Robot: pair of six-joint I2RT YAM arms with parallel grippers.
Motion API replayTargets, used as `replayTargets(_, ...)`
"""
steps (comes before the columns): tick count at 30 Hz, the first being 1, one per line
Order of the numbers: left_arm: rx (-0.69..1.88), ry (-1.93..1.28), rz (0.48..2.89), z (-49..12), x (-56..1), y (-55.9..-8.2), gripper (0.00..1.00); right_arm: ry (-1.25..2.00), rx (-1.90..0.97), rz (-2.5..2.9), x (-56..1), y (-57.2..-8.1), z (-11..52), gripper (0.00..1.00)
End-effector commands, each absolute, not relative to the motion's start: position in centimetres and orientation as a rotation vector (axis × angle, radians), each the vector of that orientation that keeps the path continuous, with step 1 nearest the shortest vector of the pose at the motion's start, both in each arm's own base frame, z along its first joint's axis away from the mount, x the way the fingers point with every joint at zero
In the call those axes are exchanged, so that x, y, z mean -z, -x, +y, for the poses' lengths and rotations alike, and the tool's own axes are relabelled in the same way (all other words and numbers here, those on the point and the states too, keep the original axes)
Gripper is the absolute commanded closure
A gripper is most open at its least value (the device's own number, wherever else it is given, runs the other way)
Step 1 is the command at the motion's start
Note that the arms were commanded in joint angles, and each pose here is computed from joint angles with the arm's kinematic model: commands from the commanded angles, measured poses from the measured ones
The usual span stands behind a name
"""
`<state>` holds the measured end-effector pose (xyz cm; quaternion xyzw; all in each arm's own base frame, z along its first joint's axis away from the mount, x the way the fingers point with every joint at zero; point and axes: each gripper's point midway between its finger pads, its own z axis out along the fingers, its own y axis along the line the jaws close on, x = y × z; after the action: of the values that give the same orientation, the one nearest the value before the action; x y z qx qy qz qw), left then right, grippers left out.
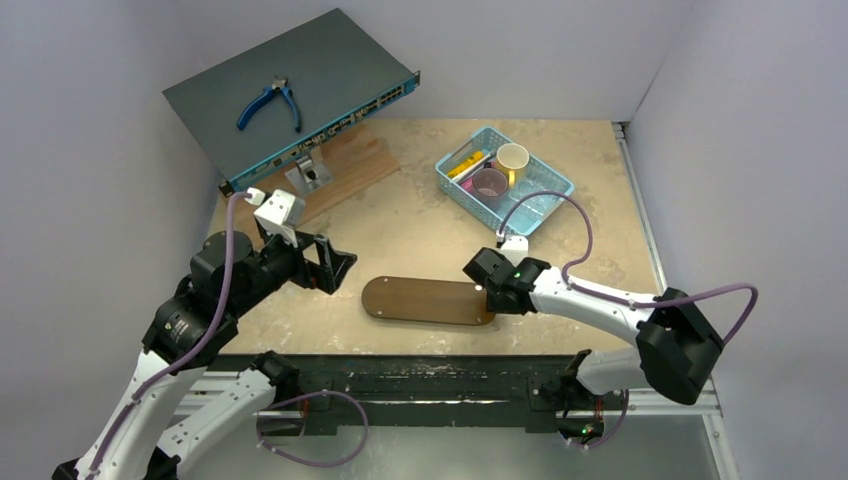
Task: Prepare toiletry sets of a toothbrush and toothpaste on the tray
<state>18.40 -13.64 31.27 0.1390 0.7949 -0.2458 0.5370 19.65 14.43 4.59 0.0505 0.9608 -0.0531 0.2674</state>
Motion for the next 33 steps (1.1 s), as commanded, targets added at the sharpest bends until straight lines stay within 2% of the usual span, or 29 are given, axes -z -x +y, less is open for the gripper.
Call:
replayTargets(1, 0.600, -0.357, 1.861, -13.9, -31.9, -18.2, 0.02, -0.210, 0.223, 2.555, -5.7, -19.3, 12.1, 0.60)
replayTargets(6, 0.603, -0.359, 1.856, -13.9, -31.9, -18.1, 0.02, -0.179, 0.172, 2.532, -8.0, -20.5, 13.2, 0.60)
replayTargets(12, 0.599, -0.357, 1.857, -13.8, -31.9, -18.2, 0.02, -0.116, -0.031, 2.470, -11.2, -23.4, 17.7, 0.58)
replayTargets(21, 0.589, -0.354, 1.862, -13.7, -31.8, -18.3, 0.02, -0.047, -0.180, 2.385, -13.8, -28.6, 24.1, 0.42)
replayTargets(27, 0.581, -0.350, 1.863, -13.6, -31.7, -18.3, 0.02, -0.017, -0.243, 2.395, -12.6, -30.8, 27.8, 0.34)
replayTargets(33, 0.579, -0.348, 1.861, -13.5, -31.8, -18.4, 0.02, -0.010, -0.252, 2.423, -10.6, -32.0, 29.7, 0.21)
